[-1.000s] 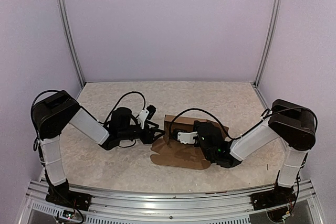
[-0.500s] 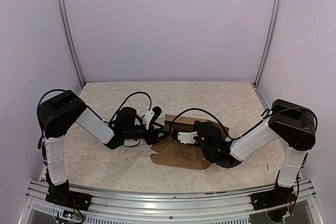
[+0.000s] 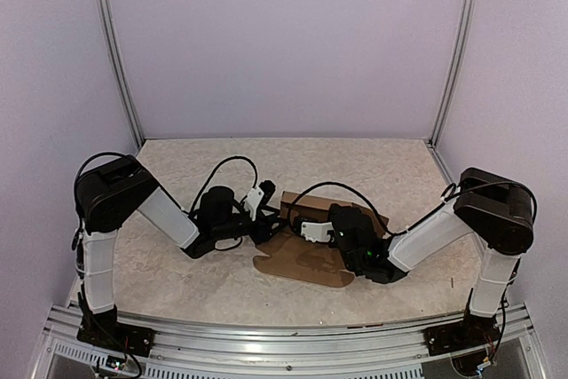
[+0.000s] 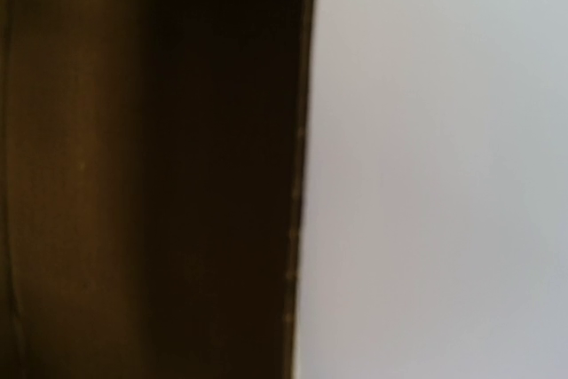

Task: Fold the paper box

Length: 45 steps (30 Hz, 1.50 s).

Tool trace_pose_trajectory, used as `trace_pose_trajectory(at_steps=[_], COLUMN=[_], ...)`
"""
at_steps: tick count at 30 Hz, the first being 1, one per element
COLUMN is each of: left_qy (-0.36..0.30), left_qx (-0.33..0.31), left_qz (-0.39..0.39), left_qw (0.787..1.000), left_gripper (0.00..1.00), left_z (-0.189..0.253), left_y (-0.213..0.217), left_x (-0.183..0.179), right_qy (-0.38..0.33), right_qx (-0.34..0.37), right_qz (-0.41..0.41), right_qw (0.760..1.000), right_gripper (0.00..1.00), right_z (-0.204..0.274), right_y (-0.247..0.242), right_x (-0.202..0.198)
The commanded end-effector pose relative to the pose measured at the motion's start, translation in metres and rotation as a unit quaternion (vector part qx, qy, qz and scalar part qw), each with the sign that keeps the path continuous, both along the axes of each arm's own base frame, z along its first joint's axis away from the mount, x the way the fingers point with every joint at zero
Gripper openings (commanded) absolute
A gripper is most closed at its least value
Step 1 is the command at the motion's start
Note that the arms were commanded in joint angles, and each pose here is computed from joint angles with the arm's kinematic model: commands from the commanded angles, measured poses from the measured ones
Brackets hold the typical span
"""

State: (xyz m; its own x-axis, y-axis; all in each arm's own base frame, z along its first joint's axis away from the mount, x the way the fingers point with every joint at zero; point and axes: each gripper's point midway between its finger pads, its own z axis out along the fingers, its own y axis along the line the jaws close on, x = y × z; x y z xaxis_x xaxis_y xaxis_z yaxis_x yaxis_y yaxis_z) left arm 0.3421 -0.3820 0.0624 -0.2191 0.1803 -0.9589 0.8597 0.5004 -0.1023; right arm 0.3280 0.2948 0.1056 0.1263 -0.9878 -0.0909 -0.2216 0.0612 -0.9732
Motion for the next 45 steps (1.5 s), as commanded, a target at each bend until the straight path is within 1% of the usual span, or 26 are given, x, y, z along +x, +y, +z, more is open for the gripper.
trace_pose_trajectory(at_steps=[1, 6, 7, 9, 13, 15, 18, 26, 30, 34, 38, 42, 45], left_qy=[-0.083, -0.129, -0.134, -0.144, -0.147, -0.147, -0.152, -0.152, -0.169, -0.177, -0.177, -0.174, -0.172], left_qx=[-0.017, -0.019, -0.019, -0.020, -0.023, -0.022, -0.021, -0.014, -0.039, -0.053, -0.060, -0.054, -0.046], left_qz=[0.034, 0.078, 0.097, 0.114, 0.135, 0.137, 0.136, 0.161, 0.163, 0.164, 0.161, 0.153, 0.152], left_qw=[0.996, 0.988, 0.986, 0.983, 0.980, 0.979, 0.979, 0.975, 0.971, 0.969, 0.969, 0.971, 0.972], left_gripper=[0.43, 0.36, 0.35, 0.34, 0.41, 0.49, 0.51, 0.41, 0.36, 0.32, 0.30, 0.37, 0.36], left_z=[0.023, 0.032, 0.033, 0.036, 0.035, 0.032, 0.030, 0.024, 0.033, 0.039, 0.038, 0.031, 0.027], left_y=[-0.011, -0.010, -0.007, -0.006, -0.004, -0.006, -0.008, -0.002, 0.008, 0.010, 0.007, 0.000, -0.003], left_x=[0.014, 0.020, 0.024, 0.025, 0.029, 0.031, 0.033, 0.043, 0.033, 0.032, 0.033, 0.035, 0.039], right_qy=[0.048, 0.053, 0.054, 0.052, 0.051, 0.051, 0.052, 0.053, 0.056, 0.065, 0.068, 0.072, 0.080], right_qx=[-0.043, -0.046, -0.048, -0.047, -0.051, -0.053, -0.055, -0.062, -0.065, -0.067, -0.068, -0.069, -0.067], right_qz=[0.027, 0.025, 0.024, 0.022, 0.019, 0.018, 0.017, 0.015, 0.014, 0.009, 0.009, 0.007, 0.005], right_qw=[0.998, 0.997, 0.997, 0.997, 0.997, 0.997, 0.997, 0.997, 0.996, 0.996, 0.995, 0.995, 0.994], right_gripper=[0.00, 0.00, 0.00, 0.00, 0.00, 0.00, 0.00, 0.00, 0.00, 0.00, 0.00, 0.00, 0.00], right_z=[-0.034, -0.035, -0.036, -0.035, -0.036, -0.035, -0.036, -0.035, -0.033, -0.035, -0.034, -0.035, -0.037], right_y=[0.005, 0.004, 0.004, 0.003, 0.002, 0.002, 0.001, 0.001, 0.001, 0.001, 0.001, 0.002, 0.003], right_x=[-0.011, -0.012, -0.012, -0.011, -0.011, -0.011, -0.011, -0.011, -0.011, -0.010, -0.010, -0.010, -0.010])
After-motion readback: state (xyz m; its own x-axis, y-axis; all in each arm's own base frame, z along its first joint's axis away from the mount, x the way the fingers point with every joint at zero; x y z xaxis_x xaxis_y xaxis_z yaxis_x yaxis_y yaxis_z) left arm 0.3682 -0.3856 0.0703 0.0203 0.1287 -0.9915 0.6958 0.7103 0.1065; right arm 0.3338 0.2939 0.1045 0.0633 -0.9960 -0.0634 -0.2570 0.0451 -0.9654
